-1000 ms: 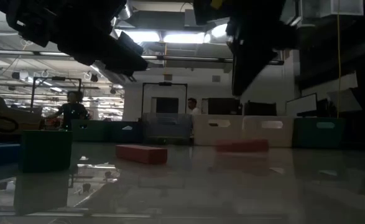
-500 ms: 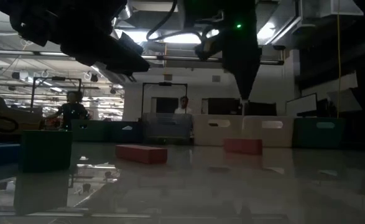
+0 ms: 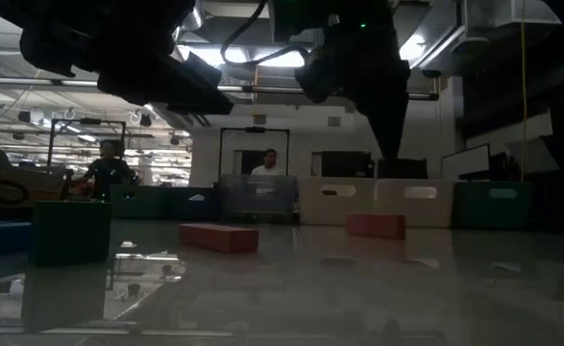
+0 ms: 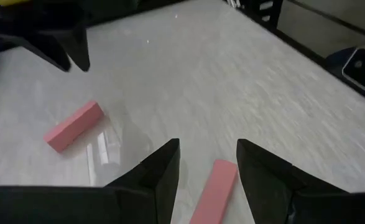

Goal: Sort blocks
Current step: Put the pink block into the right white bin

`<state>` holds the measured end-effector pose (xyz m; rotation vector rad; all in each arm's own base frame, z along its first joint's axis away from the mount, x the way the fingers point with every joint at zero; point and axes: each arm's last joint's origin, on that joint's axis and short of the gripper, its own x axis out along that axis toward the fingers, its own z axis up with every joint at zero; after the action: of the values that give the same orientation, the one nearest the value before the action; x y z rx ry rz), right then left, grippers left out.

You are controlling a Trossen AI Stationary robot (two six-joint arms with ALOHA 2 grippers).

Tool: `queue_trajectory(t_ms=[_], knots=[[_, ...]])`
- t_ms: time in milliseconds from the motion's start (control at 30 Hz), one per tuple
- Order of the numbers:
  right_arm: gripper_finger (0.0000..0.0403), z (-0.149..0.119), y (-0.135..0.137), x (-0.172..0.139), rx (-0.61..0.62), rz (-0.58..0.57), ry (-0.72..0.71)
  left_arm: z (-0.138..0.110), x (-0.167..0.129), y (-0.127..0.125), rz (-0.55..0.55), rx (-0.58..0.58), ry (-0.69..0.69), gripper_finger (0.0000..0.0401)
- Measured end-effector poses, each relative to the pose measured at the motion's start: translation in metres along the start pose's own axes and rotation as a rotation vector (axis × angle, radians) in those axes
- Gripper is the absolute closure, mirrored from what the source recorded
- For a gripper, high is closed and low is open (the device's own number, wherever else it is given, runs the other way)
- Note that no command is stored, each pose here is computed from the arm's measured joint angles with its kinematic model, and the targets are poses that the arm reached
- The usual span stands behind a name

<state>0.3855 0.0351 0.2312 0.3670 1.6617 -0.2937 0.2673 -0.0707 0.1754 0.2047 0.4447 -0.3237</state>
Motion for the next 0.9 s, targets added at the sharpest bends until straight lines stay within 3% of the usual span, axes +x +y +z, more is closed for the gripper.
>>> queue_trajectory(t_ms=[233, 367, 667, 900], knots=[[0.0234, 0.012, 0.001, 0.002, 0.147, -0.072, -0.158, -0.012, -0.001, -0.002, -0.021, 0.024, 0.123, 0.0253], [0.0212, 0.019, 0.003, 0.016, 0.155, -0.111, -0.152, -0.015, -0.001, -0.002, -0.027, 0.031, 0.153, 0.0253], [0.0209, 0.031, 0.000, 0.046, 0.085, -0.164, -0.058, -0.015, -0.001, -0.002, -0.027, 0.026, 0.154, 0.0253], [0.0209, 0.039, -0.016, 0.047, 0.121, -0.164, -0.045, -0.015, -0.001, -0.002, -0.027, 0.025, 0.154, 0.0253]])
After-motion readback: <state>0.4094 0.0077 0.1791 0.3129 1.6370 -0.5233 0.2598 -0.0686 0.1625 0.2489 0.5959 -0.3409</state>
